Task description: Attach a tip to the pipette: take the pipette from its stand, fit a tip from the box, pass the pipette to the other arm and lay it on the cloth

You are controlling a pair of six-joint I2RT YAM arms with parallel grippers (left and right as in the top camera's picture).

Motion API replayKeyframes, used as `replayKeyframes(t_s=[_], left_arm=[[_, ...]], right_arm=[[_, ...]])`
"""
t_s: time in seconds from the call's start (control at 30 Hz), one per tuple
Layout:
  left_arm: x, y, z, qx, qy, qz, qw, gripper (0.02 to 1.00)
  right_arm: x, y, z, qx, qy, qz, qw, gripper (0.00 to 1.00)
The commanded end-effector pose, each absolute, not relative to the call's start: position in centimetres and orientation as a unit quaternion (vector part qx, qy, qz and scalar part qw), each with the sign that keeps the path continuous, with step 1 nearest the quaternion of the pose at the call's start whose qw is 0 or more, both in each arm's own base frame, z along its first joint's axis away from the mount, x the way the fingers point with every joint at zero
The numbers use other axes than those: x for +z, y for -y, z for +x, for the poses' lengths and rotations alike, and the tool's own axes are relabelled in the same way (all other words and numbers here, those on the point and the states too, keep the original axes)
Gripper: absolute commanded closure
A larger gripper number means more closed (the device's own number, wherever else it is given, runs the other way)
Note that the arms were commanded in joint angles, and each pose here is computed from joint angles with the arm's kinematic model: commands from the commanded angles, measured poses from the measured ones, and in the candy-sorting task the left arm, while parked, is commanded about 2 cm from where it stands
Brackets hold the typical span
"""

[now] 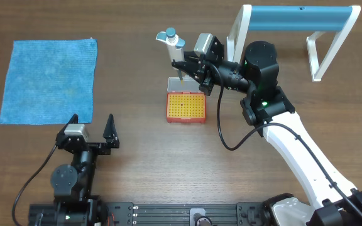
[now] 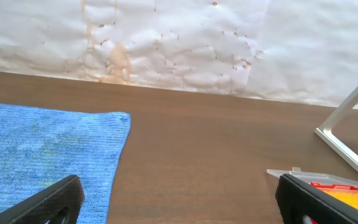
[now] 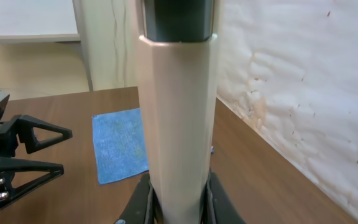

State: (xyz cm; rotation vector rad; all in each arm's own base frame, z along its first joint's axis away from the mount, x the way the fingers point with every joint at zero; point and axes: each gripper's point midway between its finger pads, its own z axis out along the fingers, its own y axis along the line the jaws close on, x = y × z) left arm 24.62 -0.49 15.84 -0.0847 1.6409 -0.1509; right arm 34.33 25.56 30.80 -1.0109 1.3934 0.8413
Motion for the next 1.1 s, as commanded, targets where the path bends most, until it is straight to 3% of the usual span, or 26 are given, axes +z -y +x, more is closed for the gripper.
replayKeyframes(t_s=[0.03, 0.17, 0.37, 0.5, 0.63, 0.7, 0.73, 0.83, 0.9, 0.97, 1.03, 1.1], left_arm=[[16.5, 0.5, 24.6, -0.068, -0.720, -0.039, 0.690, 0.023], [22.9, 0.3, 24.1, -0.082, -0.623, -0.043, 0.777, 0.020], [25.2, -1.0, 23.6, -0.079, -0.581, -0.083, 0.806, 0.023], [27.1, -1.2, 24.6, -0.076, -0.593, -0.087, 0.797, 0.023], [32.1, -1.4, 29.7, -0.048, -0.636, -0.073, 0.767, 0.023], [34.9, 1.2, 34.8, -0.101, -0.660, -0.015, 0.745, 0.023], [35.3, 4.3, 36.8, -0.168, -0.670, 0.048, 0.721, 0.023], [33.1, 9.9, 37.3, -0.335, -0.688, 0.132, 0.630, 0.023], [30.3, 13.3, 35.1, -0.469, -0.697, 0.175, 0.514, 0.023], [28.9, 14.1, 34.7, -0.509, -0.702, 0.178, 0.465, 0.023], [28.1, 14.3, 34.8, -0.552, -0.717, 0.120, 0.408, 0.023], [29.3, 15.1, 33.0, -0.577, -0.690, 0.182, 0.398, 0.020]], right_arm=[[32.6, -25.7, 33.6, 0.369, -0.579, -0.435, 0.582, 0.923], [34.3, -26.2, 32.1, 0.417, -0.549, -0.440, 0.576, 0.925], [36.4, -26.3, 31.7, 0.421, -0.513, -0.444, 0.602, 0.925], [36.4, -26.3, 31.7, 0.425, -0.516, -0.441, 0.599, 0.925], [36.4, -26.3, 31.7, 0.425, -0.516, -0.441, 0.599, 0.925], [36.4, -26.3, 31.7, 0.426, -0.516, -0.440, 0.599, 0.925], [36.4, -26.3, 31.6, 0.429, -0.517, -0.441, 0.595, 0.925], [36.3, -26.4, 31.3, 0.455, -0.530, -0.426, 0.575, 0.925], [35.7, -26.6, 30.4, 0.475, -0.533, -0.436, 0.548, 0.925], [34.6, -26.6, 30.4, 0.485, -0.553, -0.429, 0.524, 0.925], [34.2, -26.6, 30.4, 0.488, -0.563, -0.425, 0.515, 0.925], [34.2, -26.6, 30.4, 0.488, -0.562, -0.426, 0.514, 0.928]])
